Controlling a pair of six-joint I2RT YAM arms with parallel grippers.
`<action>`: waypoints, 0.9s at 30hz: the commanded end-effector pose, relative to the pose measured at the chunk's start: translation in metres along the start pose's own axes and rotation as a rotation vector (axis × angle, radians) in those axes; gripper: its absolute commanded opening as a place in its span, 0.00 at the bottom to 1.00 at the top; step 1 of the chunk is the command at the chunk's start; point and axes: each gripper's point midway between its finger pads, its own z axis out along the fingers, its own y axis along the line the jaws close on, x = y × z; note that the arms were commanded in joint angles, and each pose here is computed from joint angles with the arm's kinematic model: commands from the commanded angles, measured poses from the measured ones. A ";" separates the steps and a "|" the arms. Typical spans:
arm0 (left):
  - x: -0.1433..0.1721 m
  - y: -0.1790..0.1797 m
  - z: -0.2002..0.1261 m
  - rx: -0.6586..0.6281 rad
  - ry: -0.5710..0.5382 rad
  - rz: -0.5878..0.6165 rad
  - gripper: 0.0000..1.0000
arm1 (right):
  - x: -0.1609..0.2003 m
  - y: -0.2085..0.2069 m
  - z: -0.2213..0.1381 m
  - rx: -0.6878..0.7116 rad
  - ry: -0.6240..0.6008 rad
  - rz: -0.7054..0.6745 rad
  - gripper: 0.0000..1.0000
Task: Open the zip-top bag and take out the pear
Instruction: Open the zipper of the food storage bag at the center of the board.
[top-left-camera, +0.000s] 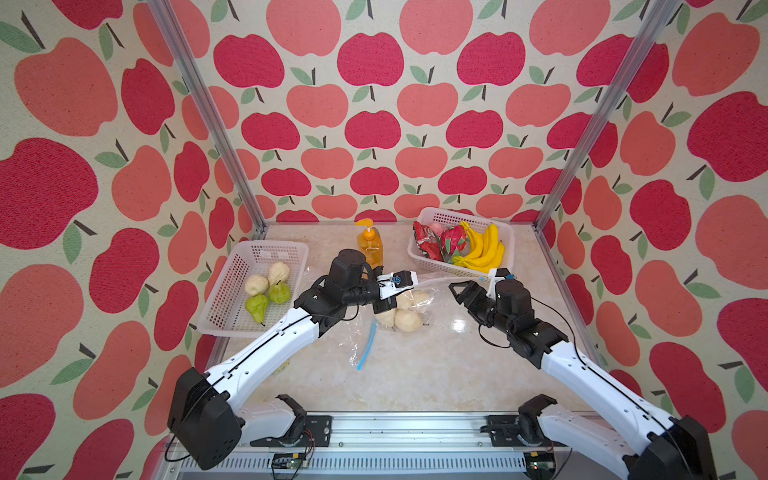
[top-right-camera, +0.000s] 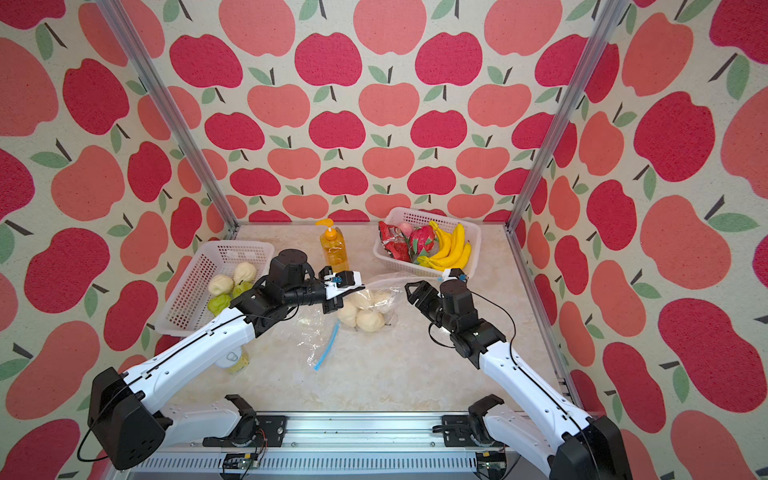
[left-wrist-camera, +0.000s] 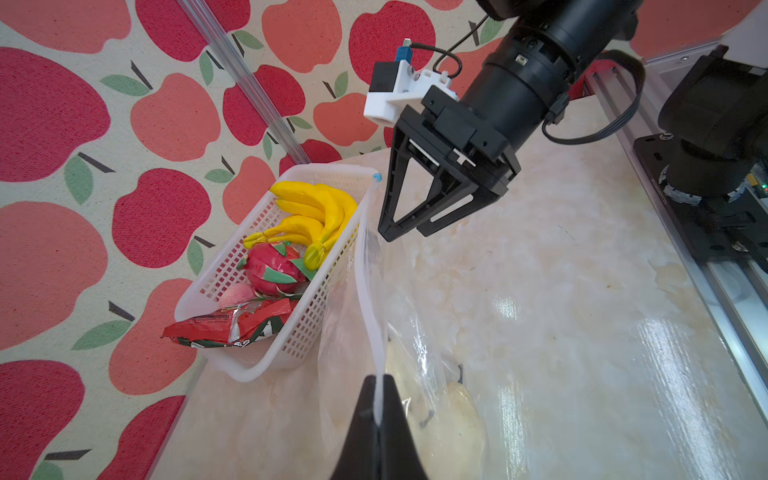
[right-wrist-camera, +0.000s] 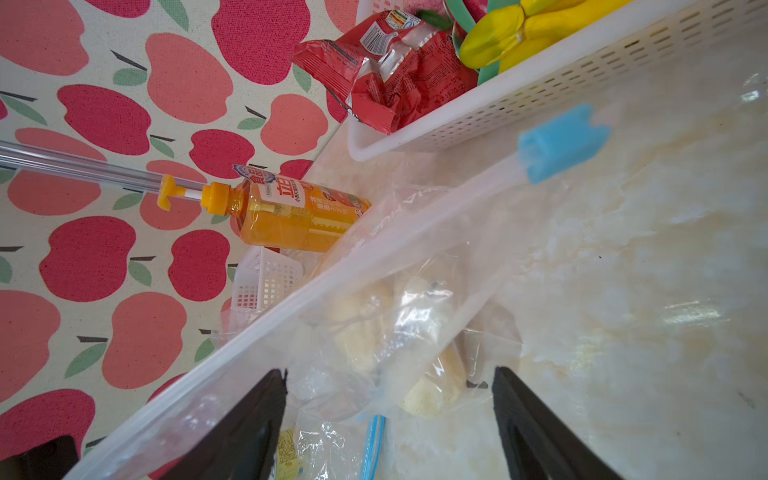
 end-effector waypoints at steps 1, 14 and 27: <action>-0.011 0.005 -0.002 -0.002 -0.012 -0.003 0.00 | -0.009 0.003 0.007 -0.028 -0.078 0.058 0.76; -0.015 0.001 0.000 0.032 -0.033 -0.034 0.00 | -0.013 0.013 0.032 -0.092 -0.148 -0.021 0.55; -0.014 0.007 0.002 0.017 -0.017 -0.072 0.00 | -0.025 0.028 0.027 -0.094 -0.180 -0.156 0.00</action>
